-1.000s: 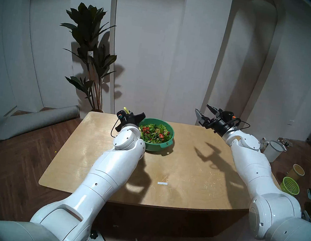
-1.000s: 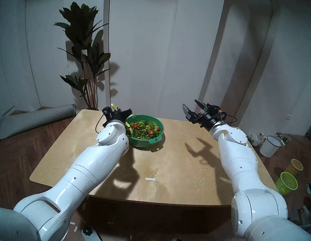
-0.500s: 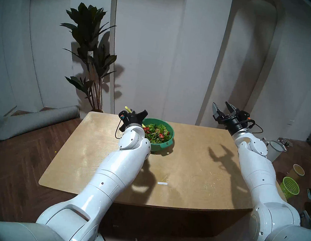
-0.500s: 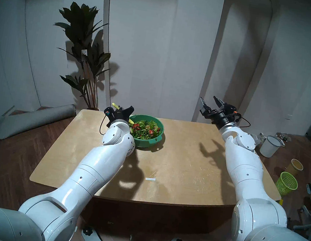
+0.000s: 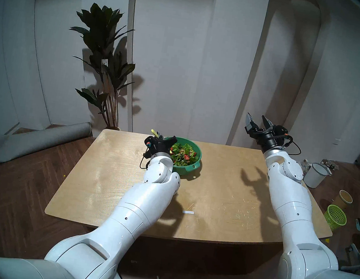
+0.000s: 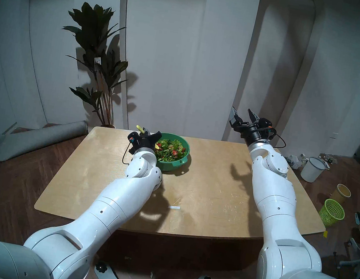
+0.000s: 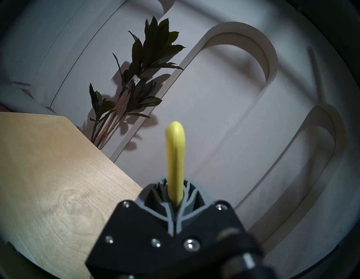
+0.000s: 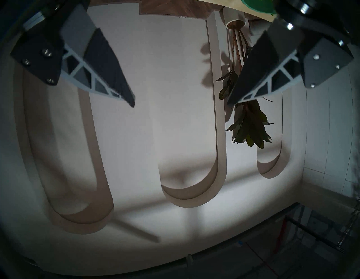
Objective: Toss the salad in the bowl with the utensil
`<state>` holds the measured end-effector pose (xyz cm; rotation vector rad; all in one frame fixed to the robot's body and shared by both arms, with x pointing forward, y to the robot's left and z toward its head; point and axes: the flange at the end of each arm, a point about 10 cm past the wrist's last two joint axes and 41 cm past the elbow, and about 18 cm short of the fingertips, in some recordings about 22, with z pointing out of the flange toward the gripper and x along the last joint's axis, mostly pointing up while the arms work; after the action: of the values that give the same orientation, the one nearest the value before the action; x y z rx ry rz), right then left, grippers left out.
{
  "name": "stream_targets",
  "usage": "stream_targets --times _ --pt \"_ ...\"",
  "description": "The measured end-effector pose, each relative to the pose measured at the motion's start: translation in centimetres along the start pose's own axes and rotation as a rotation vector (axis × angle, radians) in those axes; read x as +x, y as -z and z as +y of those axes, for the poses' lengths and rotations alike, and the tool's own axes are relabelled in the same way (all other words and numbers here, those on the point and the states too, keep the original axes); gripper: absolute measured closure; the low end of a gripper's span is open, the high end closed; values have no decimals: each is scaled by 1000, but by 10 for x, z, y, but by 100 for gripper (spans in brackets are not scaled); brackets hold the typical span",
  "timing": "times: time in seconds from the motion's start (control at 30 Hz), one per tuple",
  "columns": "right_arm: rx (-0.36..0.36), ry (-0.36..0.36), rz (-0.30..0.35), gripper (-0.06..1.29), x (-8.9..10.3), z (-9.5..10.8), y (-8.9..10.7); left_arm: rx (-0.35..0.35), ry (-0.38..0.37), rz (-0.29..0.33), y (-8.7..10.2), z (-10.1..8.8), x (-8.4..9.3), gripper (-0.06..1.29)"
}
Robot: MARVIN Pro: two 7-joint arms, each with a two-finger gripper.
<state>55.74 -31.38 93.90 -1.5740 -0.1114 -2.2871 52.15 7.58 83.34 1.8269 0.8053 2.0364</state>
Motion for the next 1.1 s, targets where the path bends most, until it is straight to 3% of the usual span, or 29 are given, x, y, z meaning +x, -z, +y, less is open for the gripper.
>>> stream_targets --times 0.17,0.43,0.47,0.8,1.1 --pt "-42 -22 -6 -2 -1 -8 2 -34 -64 10 3 -7 -12 126" --pt "-87 -43 -19 -2 -2 -18 4 -65 -130 33 -1 -17 -16 126" --pt "-118 -46 -31 -2 -2 -24 6 -78 -165 46 -5 -23 -17 126" --pt "-178 -43 -60 -2 0 -33 12 -95 -214 63 -14 -27 -18 126" --pt "-275 -34 -105 -2 10 -43 20 -97 -279 58 -28 -31 -21 126"
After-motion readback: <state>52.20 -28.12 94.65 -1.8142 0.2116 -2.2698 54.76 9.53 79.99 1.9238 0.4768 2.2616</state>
